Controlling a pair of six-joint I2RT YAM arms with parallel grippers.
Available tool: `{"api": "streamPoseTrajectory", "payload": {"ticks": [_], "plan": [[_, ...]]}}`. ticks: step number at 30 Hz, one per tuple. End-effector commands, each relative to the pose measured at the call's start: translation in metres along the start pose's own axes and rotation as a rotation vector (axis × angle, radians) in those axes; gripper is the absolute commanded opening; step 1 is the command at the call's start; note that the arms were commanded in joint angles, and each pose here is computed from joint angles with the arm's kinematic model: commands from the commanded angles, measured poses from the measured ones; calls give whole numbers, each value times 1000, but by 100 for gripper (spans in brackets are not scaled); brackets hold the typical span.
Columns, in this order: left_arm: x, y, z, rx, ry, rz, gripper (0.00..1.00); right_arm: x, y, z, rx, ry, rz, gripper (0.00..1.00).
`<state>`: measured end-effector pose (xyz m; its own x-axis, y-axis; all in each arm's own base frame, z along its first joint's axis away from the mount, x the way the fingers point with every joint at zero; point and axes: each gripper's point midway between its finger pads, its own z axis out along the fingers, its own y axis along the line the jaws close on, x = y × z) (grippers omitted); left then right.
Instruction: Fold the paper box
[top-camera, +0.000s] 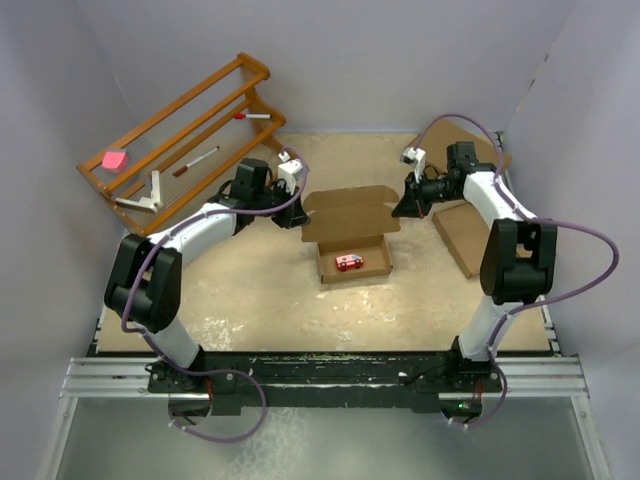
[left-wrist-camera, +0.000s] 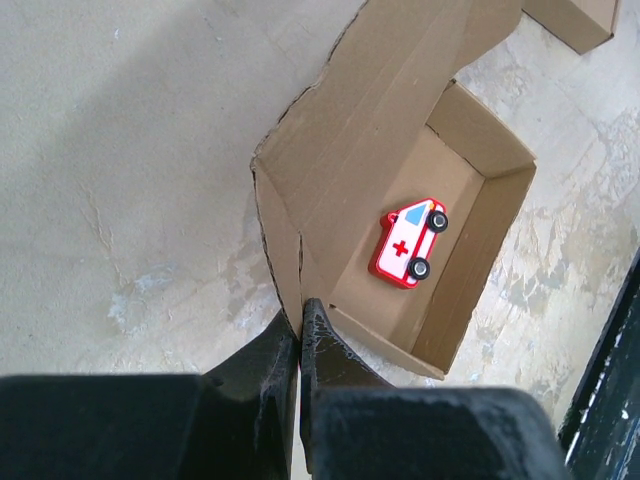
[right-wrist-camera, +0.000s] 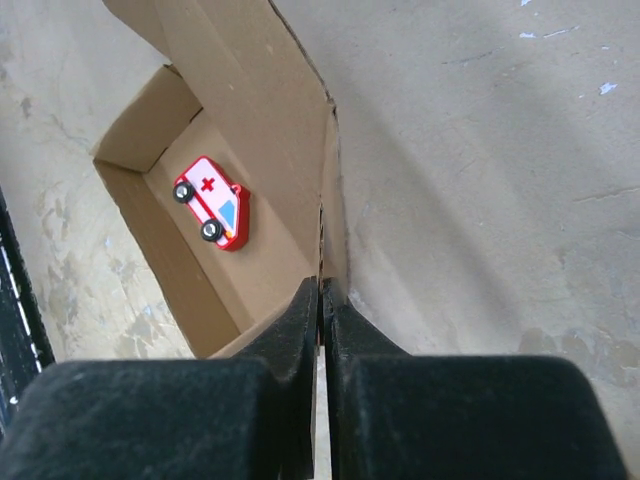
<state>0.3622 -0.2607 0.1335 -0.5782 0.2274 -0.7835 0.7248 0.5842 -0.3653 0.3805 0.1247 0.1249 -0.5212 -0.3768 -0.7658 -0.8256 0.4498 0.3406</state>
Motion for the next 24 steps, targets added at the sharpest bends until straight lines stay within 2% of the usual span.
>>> {"api": "streamPoseTrajectory", "payload": {"ticks": [1,8,14,20,24], "plan": [[-36,-12,-12,-44,-96,0,4,-31,12,-12,37,-80,-72,0],[-63,-18,-11,-233,-218,-78,4,-64,9,-11,208,-158,-115,0],[-83,-21,-3,-356,-309,-89,4,-84,-6,-7,418,-245,-112,0],[-86,-5,8,-488,-355,-133,4,-94,-17,-4,563,-345,-86,0],[-93,7,17,-553,-367,-153,4,-93,-25,3,613,-367,-37,0]]}}
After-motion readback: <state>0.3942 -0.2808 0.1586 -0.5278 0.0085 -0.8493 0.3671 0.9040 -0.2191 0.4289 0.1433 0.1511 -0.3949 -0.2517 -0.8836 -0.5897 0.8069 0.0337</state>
